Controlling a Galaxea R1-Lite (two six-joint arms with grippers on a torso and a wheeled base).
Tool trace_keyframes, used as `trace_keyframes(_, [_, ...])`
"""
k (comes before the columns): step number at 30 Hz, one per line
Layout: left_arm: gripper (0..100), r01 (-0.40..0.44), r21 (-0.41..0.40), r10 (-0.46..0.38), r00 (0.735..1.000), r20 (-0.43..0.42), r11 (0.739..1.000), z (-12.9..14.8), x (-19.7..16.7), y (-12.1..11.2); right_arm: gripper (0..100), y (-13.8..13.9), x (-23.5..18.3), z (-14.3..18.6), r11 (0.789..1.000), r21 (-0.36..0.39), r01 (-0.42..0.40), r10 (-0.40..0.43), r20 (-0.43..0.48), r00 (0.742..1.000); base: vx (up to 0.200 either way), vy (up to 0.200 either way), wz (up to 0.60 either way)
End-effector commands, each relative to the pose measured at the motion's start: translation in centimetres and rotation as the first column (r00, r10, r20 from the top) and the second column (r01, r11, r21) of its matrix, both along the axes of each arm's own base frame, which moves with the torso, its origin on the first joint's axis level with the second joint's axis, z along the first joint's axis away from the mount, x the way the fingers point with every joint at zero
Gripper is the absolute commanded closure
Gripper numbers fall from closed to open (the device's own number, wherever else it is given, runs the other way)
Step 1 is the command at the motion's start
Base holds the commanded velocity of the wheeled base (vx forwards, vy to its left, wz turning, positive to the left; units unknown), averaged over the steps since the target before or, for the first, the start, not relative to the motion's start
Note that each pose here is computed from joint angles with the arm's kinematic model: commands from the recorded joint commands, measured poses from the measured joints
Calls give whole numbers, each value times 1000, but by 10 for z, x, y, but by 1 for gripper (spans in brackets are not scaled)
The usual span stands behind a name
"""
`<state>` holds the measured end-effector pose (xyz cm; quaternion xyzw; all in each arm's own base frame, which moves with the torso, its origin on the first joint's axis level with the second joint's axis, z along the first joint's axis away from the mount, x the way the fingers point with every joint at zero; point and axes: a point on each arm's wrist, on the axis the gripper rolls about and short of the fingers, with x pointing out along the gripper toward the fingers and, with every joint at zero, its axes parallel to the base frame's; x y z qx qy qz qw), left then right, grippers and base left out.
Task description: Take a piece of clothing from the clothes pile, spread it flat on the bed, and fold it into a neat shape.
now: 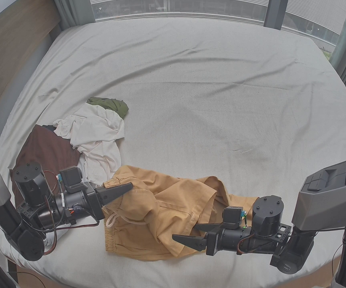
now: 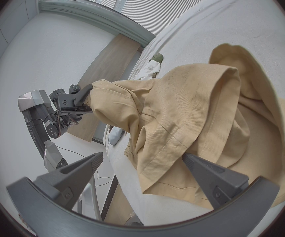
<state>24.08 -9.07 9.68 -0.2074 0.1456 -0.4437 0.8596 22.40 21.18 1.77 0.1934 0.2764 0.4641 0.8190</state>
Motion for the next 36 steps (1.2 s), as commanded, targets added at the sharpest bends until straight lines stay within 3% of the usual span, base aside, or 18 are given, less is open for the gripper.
trace_keyframes(1, [100,-2,-2,2,1000,4,1000,0,1,0,0,1,-2,11,1000,24,-6,6,27,1000,0,0,0])
trace_keyframes(17, [100,-21,-3,21,1000,8,1000,1,4,4,0,-2,-5,50,993,122,-9,-3,104,995,0,0,0])
trace_keyframes(36, [100,-24,-7,24,999,21,1000,4,4,5,0,31,9,21,994,100,-50,40,97,994,0,0,0])
